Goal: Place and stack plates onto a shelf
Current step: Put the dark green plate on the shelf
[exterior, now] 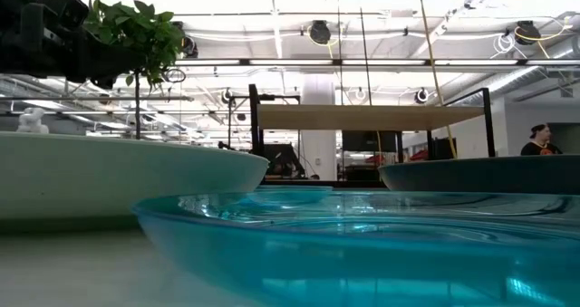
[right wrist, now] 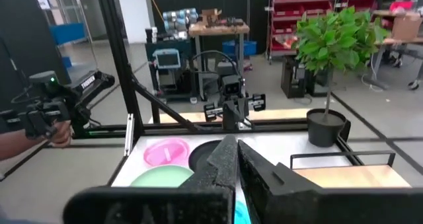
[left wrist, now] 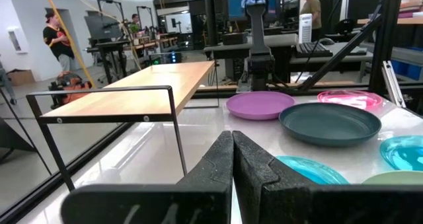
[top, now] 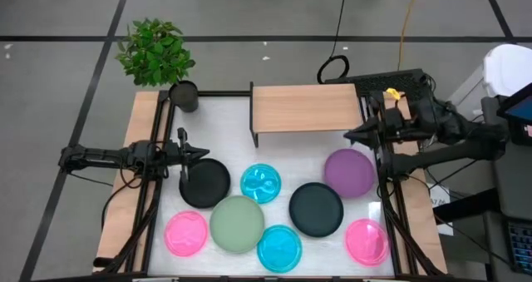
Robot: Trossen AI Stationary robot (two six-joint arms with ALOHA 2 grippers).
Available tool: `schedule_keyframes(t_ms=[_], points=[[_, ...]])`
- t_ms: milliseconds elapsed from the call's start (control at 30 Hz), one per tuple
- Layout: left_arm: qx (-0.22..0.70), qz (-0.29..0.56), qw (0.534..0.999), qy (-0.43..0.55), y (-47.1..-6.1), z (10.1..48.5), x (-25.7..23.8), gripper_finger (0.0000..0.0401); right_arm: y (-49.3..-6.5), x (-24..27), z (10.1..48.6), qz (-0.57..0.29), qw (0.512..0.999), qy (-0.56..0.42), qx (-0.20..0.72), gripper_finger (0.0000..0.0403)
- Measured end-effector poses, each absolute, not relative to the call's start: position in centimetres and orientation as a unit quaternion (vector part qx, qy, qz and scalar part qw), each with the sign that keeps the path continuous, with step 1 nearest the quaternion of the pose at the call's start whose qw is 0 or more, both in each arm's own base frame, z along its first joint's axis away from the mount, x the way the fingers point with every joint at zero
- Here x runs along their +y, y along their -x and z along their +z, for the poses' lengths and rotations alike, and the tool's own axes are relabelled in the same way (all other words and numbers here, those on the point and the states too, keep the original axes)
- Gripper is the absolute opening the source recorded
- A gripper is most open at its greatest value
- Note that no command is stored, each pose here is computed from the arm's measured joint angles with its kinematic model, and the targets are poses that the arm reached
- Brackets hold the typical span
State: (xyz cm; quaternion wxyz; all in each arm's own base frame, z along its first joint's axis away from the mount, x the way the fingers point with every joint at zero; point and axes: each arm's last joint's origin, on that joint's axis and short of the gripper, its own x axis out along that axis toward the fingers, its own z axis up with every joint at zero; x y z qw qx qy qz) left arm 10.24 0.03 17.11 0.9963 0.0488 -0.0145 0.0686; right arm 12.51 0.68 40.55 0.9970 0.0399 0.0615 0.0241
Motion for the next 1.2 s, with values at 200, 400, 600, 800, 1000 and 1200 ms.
schedule_keyframes(t_ms=[200, 400, 600, 800, 1000, 1200], points=[[-0.01, 0.068, 0.996, -0.048, -10.2, 17.0, 0.0, 0.0004, -13.9, 0.7, 41.6, 0.02, 0.994, -0.064, 0.088, 0.0], [0.008, 0.067, 0.996, -0.05, -10.2, 16.7, 0.0, 0.0004, -14.6, 0.8, 41.6, 0.018, 0.993, -0.069, 0.098, 0.0], [0.003, 0.068, 0.997, -0.033, -10.3, 16.8, 0.0, 0.0004, -14.7, 0.7, 41.5, -0.004, 0.993, -0.054, 0.101, 0.0], [-0.028, 0.069, 0.997, -0.02, -9.7, 19.9, 0.1, 0.0004, -14.7, 0.6, 41.2, -0.007, 0.992, -0.048, 0.112, 0.0], [-0.008, 0.068, 0.998, -0.01, -8.7, 25.5, 0.1, 0.0004, -15.1, 0.7, 41.0, -0.007, 0.991, -0.047, 0.122, 0.0], [0.036, 0.068, 0.997, 0.004, -8.2, 30.8, 0.1, 0.0004, -15.7, 0.7, 40.1, -0.008, 0.989, -0.046, 0.143, 0.0]])
